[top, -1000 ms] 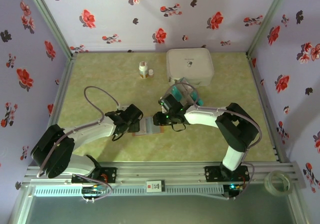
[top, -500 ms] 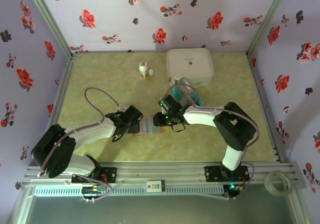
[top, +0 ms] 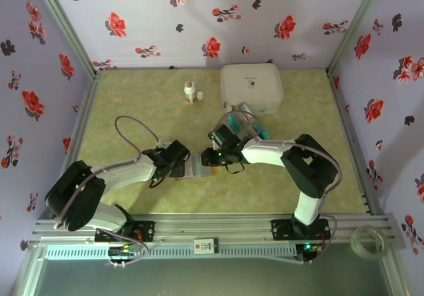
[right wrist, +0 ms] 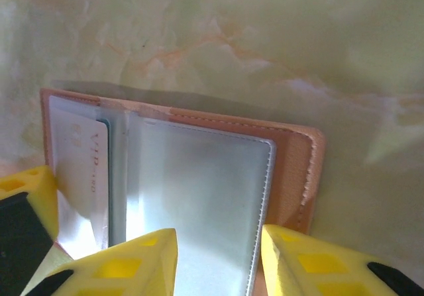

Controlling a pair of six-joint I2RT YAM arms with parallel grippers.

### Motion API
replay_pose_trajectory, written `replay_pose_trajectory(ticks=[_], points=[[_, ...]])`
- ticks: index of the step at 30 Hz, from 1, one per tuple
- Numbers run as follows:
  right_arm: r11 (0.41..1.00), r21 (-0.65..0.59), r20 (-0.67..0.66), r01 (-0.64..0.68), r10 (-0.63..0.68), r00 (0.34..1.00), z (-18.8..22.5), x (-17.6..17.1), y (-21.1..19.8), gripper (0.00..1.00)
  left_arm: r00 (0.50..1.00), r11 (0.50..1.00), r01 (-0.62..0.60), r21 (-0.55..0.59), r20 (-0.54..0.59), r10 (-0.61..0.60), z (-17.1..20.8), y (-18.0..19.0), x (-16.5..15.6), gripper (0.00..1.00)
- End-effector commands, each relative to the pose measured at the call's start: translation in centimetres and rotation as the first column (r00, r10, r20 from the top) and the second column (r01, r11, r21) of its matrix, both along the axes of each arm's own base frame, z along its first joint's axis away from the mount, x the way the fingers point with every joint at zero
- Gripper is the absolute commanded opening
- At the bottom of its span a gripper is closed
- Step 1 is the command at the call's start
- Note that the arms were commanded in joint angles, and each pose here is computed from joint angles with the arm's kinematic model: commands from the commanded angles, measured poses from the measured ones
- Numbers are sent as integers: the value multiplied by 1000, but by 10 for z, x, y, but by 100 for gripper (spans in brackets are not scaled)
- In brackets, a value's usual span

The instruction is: Put the credit cards into the card holder

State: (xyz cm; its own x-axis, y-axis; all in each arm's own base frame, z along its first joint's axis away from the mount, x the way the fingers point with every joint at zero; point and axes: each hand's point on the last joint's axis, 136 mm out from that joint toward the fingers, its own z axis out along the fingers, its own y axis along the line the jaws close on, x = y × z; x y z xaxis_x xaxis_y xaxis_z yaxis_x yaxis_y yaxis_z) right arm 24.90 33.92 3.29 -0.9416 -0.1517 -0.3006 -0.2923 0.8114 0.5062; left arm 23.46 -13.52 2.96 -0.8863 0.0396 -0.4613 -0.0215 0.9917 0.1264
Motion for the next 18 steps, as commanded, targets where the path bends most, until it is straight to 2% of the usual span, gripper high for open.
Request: replay_pose_trajectory(ticks=[1, 15, 18], points=[[999, 33, -32, -36, 37, 999, 4, -7, 16, 36, 1000, 999, 13, 37, -13, -13, -7, 4, -5, 100], [989, 146, -67, -31, 42, 997, 14, -11, 36, 35, 1000, 999, 15, 33, -10, -15, -6, 4, -6, 100], [990, 139, -52, -19, 27, 998, 16, -8, 32, 35, 1000, 999, 13, 30, -8, -13, -5, 5, -7, 100]])
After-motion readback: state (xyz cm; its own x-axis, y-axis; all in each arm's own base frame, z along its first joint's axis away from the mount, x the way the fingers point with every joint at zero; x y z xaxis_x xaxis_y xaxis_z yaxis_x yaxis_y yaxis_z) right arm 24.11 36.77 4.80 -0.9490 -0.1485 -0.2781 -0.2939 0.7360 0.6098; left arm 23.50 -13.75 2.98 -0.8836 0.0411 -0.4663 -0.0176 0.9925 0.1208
